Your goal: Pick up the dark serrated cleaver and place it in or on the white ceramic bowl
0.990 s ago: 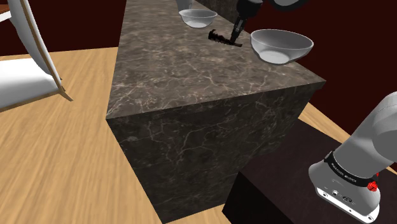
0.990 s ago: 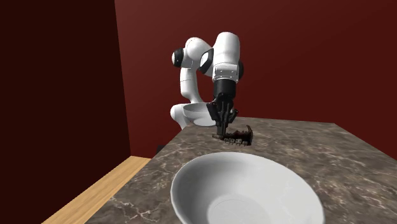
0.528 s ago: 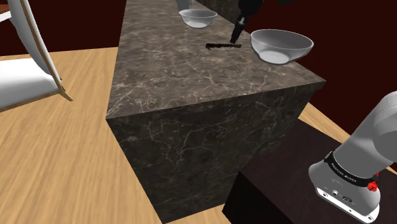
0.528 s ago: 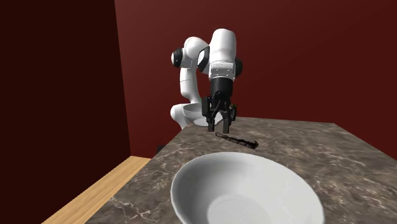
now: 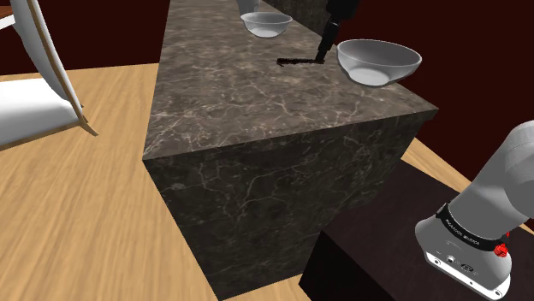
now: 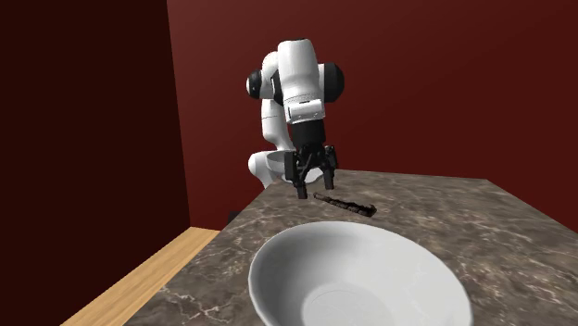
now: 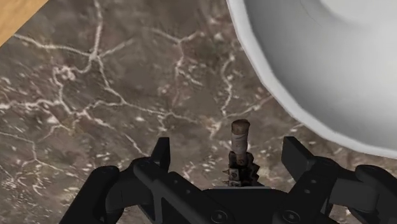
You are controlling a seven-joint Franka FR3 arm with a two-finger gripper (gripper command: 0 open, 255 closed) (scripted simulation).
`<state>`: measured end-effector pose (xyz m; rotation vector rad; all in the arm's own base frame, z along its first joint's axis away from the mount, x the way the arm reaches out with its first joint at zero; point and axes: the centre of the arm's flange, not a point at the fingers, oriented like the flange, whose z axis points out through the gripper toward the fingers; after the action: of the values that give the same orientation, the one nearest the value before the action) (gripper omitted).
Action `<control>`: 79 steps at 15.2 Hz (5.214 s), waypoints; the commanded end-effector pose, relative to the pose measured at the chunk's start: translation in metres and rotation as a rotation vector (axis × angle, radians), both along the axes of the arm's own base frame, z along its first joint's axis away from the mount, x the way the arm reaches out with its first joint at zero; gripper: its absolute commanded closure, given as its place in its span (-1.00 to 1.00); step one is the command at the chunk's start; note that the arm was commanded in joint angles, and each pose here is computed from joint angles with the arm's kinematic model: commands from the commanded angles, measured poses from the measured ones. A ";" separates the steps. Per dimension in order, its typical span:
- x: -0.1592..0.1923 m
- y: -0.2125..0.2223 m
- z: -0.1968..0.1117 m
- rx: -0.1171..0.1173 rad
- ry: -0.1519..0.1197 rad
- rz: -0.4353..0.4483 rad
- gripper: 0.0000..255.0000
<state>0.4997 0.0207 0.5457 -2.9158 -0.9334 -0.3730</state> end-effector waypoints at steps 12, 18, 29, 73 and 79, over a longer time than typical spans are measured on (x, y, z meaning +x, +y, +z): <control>0.004 0.001 -0.013 0.001 0.000 0.001 1.00; 0.005 0.003 -0.009 0.002 0.000 0.001 1.00; 0.003 0.001 0.040 0.001 0.000 0.001 1.00; -0.195 -0.050 0.063 0.001 0.000 0.001 1.00; -0.195 -0.050 0.063 0.001 0.000 0.001 1.00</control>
<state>0.3044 -0.0294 0.6084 -2.9138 -0.9342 -0.3727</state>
